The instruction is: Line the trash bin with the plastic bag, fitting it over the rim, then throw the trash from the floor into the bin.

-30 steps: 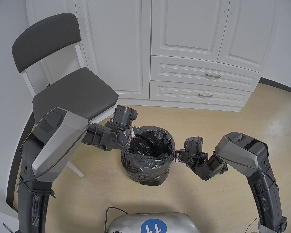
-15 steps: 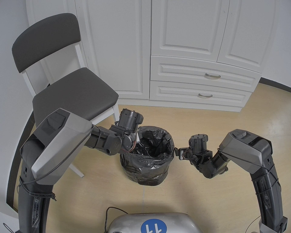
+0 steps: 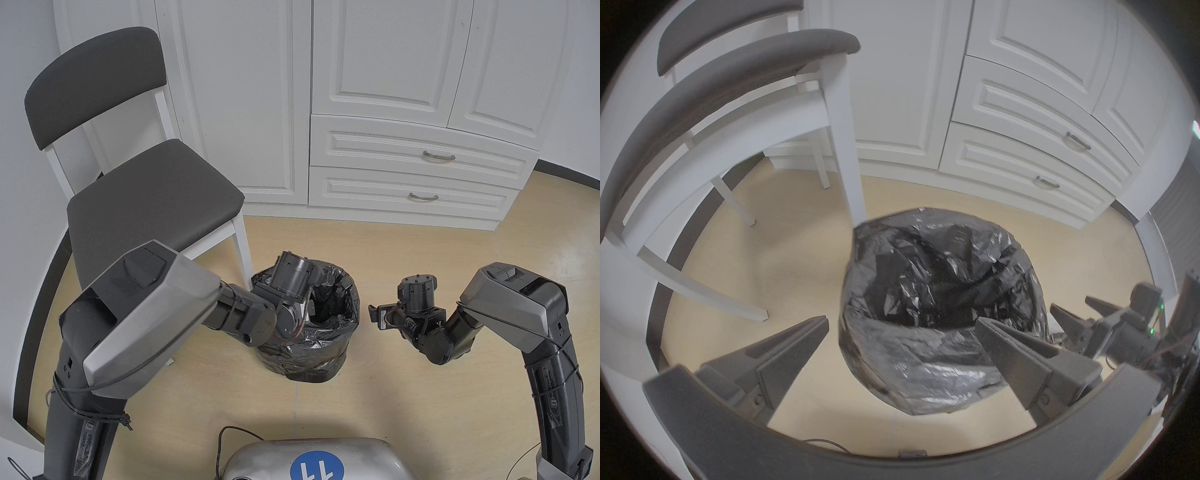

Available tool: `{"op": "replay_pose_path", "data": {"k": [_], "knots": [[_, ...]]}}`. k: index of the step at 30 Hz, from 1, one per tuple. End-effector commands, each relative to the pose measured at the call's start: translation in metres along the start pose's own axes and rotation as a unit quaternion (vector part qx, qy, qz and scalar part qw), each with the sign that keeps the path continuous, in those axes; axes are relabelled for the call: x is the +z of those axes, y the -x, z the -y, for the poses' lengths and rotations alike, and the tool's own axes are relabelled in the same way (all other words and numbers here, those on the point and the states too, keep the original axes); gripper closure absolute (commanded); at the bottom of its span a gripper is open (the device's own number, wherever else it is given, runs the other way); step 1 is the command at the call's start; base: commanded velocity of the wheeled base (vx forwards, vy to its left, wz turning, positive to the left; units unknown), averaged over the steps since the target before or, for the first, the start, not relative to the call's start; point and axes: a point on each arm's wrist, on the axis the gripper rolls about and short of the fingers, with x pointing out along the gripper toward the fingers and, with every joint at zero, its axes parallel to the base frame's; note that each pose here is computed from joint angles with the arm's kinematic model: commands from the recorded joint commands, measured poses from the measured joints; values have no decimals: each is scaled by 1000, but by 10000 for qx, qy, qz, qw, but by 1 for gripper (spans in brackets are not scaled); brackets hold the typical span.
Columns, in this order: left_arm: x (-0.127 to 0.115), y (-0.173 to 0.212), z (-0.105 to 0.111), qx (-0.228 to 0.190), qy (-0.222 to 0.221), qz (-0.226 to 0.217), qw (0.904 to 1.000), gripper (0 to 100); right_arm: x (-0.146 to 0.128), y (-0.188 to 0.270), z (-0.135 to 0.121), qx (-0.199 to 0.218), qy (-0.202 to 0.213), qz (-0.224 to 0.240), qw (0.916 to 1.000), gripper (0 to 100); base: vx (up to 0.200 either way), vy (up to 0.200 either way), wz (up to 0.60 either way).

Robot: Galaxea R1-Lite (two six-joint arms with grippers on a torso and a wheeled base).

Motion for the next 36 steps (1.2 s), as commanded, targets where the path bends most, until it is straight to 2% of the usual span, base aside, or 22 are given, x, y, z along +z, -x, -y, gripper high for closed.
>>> {"op": "replay_pose_path", "data": {"k": [1,12,25,31,36], "knots": [[-18,-10,6,23,-145,-150,9998,0,-2,0,1,-14,57,-24,10000,0,0,0,0],[-27,-25,7,166,-223,-294,9992,0,-6,-1,1,-18,88,-75,9999,0,0,0,0],[-15,-48,6,494,177,-537,9972,0,-8,-2,0,-5,99,-89,9999,0,0,0,0],[-16,-40,2,756,4,-930,9928,0,-9,-1,0,-8,110,-126,9999,0,0,0,0],[-10,-25,1,782,-85,-1028,9916,0,-8,0,0,1,138,-119,9998,0,0,0,0]]}}
